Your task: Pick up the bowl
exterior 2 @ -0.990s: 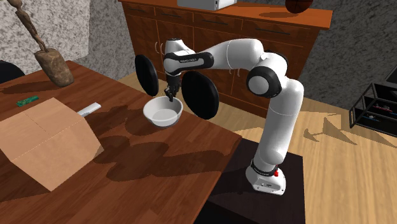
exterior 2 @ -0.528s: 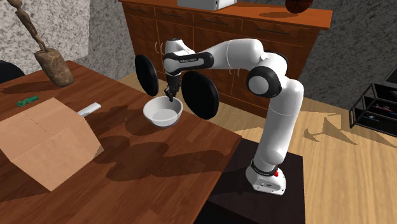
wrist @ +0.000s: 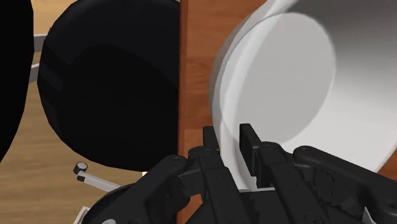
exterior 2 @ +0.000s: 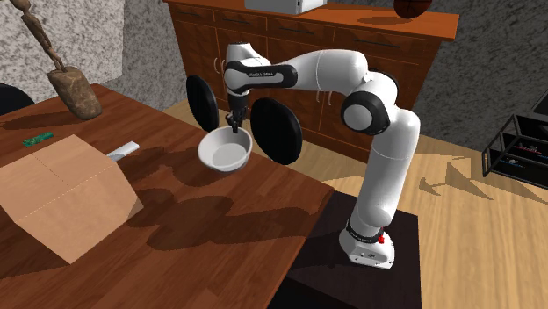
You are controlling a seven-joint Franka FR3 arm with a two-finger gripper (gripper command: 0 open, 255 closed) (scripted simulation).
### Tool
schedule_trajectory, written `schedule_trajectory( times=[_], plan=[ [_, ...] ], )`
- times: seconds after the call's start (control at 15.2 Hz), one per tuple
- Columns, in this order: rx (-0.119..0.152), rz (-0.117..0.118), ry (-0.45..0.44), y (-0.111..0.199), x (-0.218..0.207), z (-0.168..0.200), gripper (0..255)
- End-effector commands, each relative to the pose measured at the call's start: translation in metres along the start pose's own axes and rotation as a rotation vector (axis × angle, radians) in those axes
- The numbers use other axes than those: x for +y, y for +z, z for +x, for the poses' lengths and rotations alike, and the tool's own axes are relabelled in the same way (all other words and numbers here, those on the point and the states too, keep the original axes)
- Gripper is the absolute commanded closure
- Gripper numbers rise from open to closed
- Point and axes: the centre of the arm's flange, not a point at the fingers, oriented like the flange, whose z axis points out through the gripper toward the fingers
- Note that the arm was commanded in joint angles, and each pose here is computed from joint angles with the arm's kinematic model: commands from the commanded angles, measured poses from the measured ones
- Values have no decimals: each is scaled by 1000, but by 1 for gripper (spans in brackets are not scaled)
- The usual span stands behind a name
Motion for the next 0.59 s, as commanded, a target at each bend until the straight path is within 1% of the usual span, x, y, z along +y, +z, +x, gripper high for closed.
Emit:
schedule_trajectory(
  times=[0.0, 0.4, 0.53],
  plan=[
    [0, 0, 0, -10, -1, 1, 255],
    [0, 0, 0, -42, -5, 3, 255],
    [0, 0, 0, -42, -5, 3, 255]
  ],
)
